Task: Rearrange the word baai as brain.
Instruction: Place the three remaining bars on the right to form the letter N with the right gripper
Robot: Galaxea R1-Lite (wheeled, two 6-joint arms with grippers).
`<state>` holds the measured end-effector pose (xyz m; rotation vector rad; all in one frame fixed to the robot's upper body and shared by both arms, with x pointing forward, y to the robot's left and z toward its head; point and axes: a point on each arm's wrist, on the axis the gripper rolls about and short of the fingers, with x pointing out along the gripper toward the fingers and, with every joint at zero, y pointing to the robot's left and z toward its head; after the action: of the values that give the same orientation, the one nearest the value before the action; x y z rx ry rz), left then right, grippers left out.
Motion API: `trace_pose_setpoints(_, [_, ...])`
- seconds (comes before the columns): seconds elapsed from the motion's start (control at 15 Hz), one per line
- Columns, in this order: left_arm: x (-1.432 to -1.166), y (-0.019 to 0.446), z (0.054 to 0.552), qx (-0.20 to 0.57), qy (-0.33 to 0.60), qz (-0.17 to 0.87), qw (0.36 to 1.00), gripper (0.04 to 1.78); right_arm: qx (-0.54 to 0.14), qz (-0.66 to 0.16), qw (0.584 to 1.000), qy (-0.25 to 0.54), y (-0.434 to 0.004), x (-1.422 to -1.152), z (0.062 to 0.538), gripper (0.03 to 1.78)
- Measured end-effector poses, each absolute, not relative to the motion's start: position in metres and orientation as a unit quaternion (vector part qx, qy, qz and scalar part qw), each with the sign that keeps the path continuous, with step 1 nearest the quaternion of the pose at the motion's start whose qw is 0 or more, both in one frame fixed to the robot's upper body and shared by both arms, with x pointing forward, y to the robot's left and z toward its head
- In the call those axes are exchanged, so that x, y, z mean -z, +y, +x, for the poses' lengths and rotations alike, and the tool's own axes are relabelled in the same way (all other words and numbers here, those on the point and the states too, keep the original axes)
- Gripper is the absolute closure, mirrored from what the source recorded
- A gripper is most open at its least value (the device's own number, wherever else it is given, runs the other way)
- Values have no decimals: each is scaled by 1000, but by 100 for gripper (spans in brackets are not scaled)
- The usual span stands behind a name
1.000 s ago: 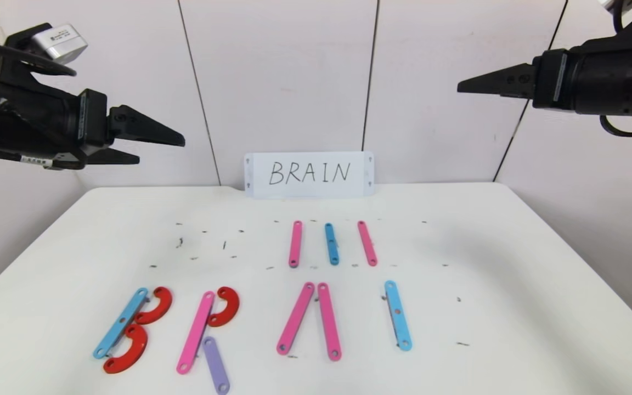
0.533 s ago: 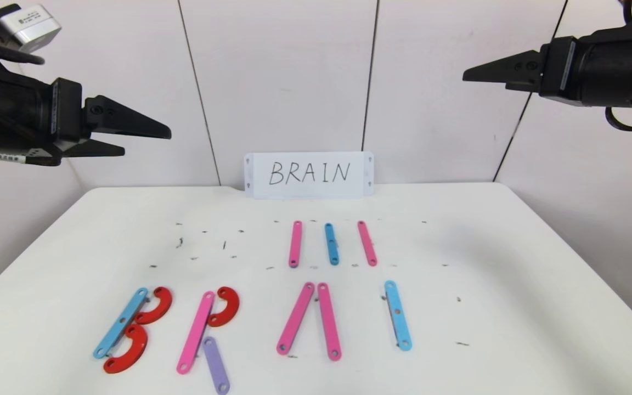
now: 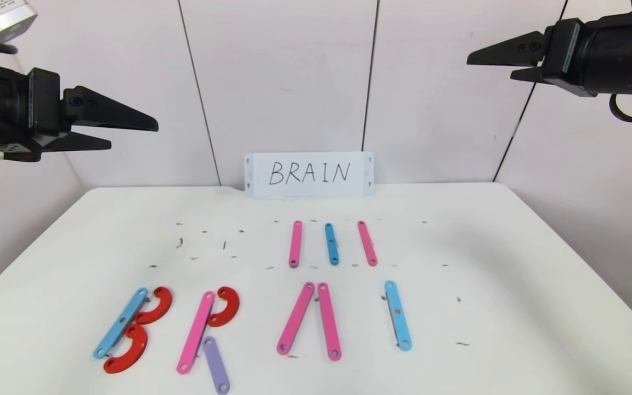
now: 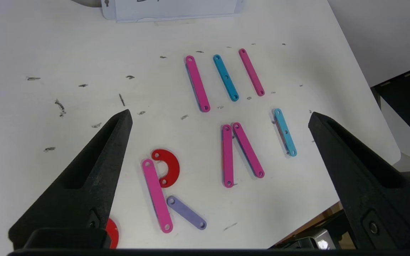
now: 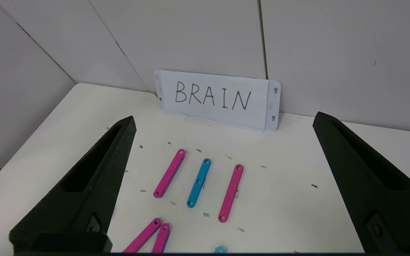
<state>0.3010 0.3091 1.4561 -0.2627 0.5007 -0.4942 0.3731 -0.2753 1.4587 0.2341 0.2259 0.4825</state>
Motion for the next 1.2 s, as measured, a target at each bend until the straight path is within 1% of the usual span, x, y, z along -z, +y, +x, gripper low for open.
trace_pose_setpoints(0.2, [-1456, 309, 300, 241, 243, -128, 931, 9, -220, 143, 958, 114, -273, -1461, 379, 7])
trace_pose_setpoints(0.33, [-1457, 309, 300, 240, 243, -129, 931, 9, -221, 144, 957, 122, -269, -1458, 383, 7])
trace_pose_setpoints(0.53, [-1457, 309, 299, 240, 242, -129, 931, 9, -204, 138, 959, 139, -255, -1452, 387, 7])
trace_pose_setpoints(0.87, [-1458, 310, 299, 239, 241, -128, 932, 9, -170, 114, 965, 162, -202, -1433, 391, 7])
trace_pose_setpoints(1.2, [-1459, 311, 297, 224, 237, -124, 937, 9, -182, 115, 957, 196, -149, -1408, 389, 7])
